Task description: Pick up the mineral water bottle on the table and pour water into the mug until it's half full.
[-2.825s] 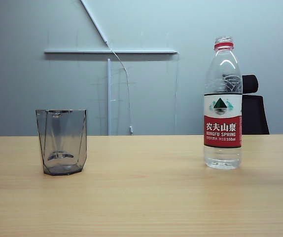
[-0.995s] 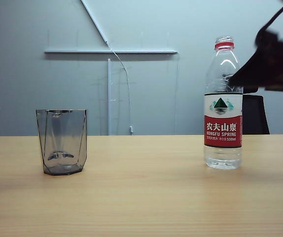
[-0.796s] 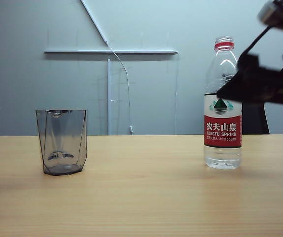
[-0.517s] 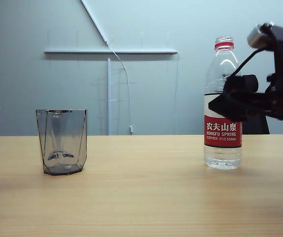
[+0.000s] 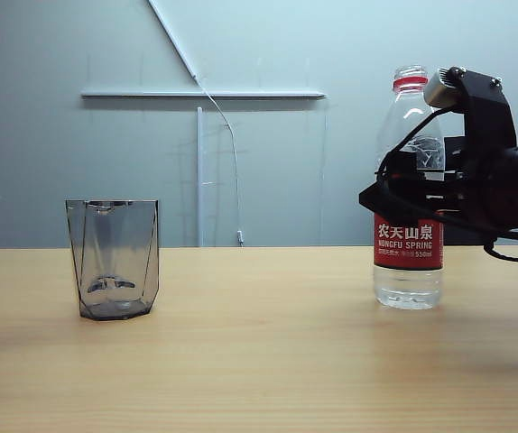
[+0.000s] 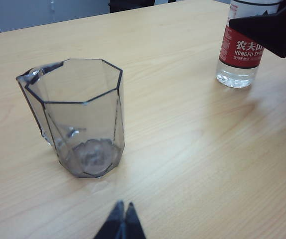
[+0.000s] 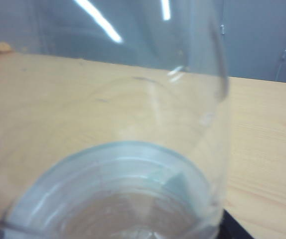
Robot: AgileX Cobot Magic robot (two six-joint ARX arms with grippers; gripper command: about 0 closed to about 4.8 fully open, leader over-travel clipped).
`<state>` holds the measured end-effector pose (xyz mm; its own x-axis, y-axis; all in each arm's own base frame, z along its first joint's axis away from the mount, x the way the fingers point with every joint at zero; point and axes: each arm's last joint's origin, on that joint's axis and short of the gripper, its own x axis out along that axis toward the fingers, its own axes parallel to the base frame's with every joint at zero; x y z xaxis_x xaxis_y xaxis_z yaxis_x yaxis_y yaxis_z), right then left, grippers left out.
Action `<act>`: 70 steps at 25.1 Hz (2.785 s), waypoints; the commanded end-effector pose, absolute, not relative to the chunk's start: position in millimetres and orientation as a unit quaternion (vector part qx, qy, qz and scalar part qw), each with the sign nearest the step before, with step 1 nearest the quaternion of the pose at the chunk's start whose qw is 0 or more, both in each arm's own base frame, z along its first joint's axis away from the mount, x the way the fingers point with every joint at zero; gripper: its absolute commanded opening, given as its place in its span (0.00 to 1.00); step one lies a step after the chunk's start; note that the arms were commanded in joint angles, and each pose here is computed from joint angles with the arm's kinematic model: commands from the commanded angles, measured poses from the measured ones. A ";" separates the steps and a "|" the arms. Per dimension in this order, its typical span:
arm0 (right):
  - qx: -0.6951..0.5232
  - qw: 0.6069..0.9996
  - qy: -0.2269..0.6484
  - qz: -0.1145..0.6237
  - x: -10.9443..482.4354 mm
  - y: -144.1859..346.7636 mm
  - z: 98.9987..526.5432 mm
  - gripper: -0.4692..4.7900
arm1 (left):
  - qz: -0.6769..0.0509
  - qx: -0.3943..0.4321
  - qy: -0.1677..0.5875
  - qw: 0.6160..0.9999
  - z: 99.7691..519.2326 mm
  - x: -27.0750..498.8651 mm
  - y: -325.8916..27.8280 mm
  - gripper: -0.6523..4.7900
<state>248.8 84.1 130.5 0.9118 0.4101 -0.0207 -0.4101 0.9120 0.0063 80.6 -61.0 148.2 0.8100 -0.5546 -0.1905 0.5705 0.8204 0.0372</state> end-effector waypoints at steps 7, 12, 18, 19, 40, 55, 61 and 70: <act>0.011 0.978 -0.003 0.210 249.5 84.6 134.3 0.64 | -0.295 0.037 0.067 0.952 152.3 79.5 -60.1 0.12; 0.010 0.977 -0.025 0.213 247.7 85.2 144.8 0.64 | -0.291 0.024 0.033 0.956 158.4 78.2 -57.7 0.12; -0.031 0.967 -0.061 0.247 248.6 93.2 176.6 0.56 | -0.259 0.023 0.034 0.965 158.2 81.8 -52.5 0.12; -0.058 0.963 -0.050 0.257 251.1 100.5 187.3 0.55 | -0.244 0.023 0.035 0.969 158.2 83.4 -49.9 0.12; -0.493 0.819 -0.007 0.293 279.1 228.4 247.0 0.55 | -0.108 0.018 0.037 0.993 158.2 93.9 -25.2 0.12; -0.652 0.721 -0.012 0.235 275.0 250.8 232.5 0.55 | -0.108 0.018 0.037 0.993 158.2 93.9 -25.2 0.12; -0.674 0.705 -0.012 0.221 275.4 250.1 233.1 0.55 | -0.108 0.018 0.037 0.993 158.2 93.9 -25.2 0.12; -0.703 0.684 -0.011 0.195 276.2 249.2 234.9 0.55 | -0.108 0.018 0.037 0.993 158.2 93.9 -25.2 0.12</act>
